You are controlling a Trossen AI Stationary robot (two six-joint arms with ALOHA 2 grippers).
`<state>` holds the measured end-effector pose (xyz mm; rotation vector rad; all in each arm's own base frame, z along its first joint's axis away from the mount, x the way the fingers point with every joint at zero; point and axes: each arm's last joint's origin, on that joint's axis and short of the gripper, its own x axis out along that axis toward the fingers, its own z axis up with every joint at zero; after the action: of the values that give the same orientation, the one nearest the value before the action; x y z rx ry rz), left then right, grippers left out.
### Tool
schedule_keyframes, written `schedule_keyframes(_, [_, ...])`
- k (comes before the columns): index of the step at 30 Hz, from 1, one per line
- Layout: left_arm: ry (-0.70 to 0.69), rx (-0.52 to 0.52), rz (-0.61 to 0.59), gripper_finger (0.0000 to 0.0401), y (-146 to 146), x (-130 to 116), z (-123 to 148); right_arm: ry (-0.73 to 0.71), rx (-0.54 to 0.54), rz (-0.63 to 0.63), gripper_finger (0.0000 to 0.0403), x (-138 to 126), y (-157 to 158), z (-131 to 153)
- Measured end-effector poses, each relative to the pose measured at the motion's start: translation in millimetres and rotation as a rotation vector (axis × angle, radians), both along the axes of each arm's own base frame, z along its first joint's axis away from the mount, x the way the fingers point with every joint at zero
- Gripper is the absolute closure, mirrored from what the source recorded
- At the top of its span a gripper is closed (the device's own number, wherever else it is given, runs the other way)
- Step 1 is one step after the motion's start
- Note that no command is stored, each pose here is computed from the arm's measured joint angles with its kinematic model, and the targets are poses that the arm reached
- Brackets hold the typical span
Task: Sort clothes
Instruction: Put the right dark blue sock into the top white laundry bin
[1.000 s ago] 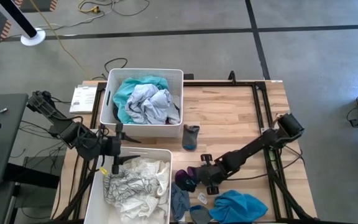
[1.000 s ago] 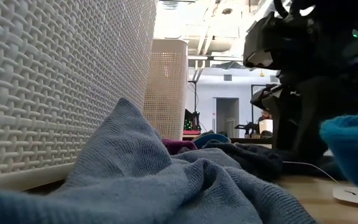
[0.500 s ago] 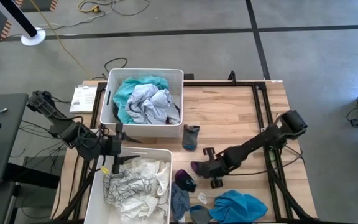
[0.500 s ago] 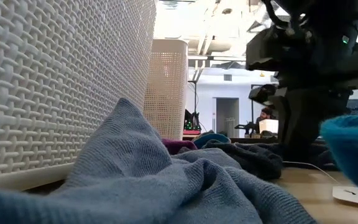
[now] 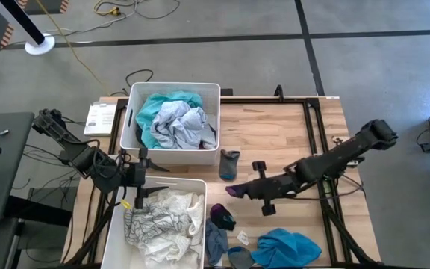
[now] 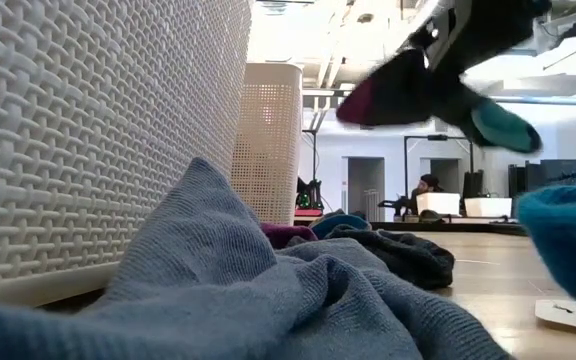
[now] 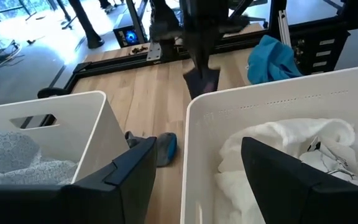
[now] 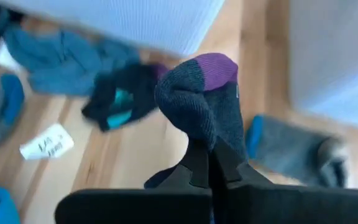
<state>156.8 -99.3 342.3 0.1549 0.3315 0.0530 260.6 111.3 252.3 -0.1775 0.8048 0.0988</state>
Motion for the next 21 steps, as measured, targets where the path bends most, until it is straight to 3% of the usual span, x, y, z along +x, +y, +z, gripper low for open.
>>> schedule_keyframes(14, [-0.028, 0.068, 0.021, 0.0172, 4.6, 4.4, 3.5, -0.471, -0.133, 0.09, 0.0403, 8.4, -32.1, 62.3])
schedule_keyframes(18, [-0.091, 0.07, 0.072, 0.0172, 11.6, 11.7, 10.5, -0.554, -0.103, 0.167, 0.0403, 17.2, -46.4, 69.3])
schedule_keyframes(21, [-0.143, 0.132, 0.063, 0.0172, 13.3, 21.1, 16.0, -0.601, -0.091, 0.215, 0.0403, 20.3, -52.8, 73.1])
